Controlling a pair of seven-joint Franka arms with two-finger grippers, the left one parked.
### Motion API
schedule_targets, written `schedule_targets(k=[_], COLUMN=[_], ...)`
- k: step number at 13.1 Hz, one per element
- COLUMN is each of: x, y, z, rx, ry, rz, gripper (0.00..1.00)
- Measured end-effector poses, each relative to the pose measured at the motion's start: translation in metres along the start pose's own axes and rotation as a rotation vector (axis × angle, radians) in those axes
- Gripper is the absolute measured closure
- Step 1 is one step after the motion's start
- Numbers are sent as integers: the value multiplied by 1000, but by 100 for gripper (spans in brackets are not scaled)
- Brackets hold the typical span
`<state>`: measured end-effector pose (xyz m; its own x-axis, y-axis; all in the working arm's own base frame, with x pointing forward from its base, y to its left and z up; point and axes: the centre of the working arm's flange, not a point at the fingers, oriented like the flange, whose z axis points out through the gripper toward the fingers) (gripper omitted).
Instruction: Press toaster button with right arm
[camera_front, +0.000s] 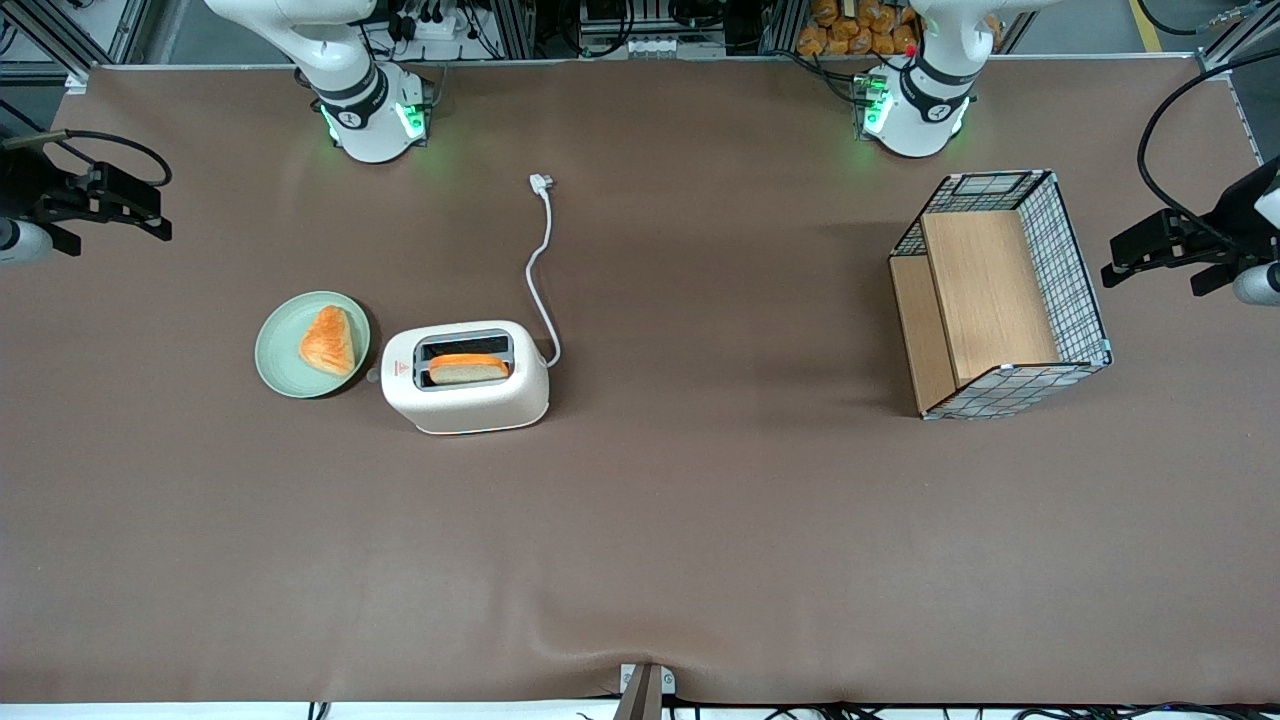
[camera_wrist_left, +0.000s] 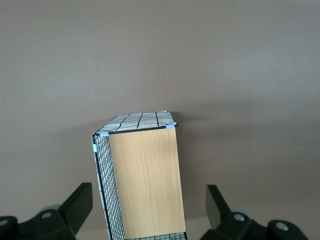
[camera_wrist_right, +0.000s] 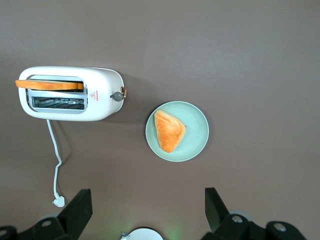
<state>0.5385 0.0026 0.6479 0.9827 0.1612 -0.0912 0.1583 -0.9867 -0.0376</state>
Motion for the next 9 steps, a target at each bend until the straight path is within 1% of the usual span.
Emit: schedule_targets(k=[3, 4, 5, 8, 9], x=[0, 0, 0, 1, 1], y=[0, 0, 0, -1, -2], z=[0, 0, 0, 2, 3], rx=[0, 0, 0, 2, 6], ry=[0, -1, -1, -3, -5], rz=[0, 0, 0, -3, -3], gripper=[0, 1, 4, 36, 48])
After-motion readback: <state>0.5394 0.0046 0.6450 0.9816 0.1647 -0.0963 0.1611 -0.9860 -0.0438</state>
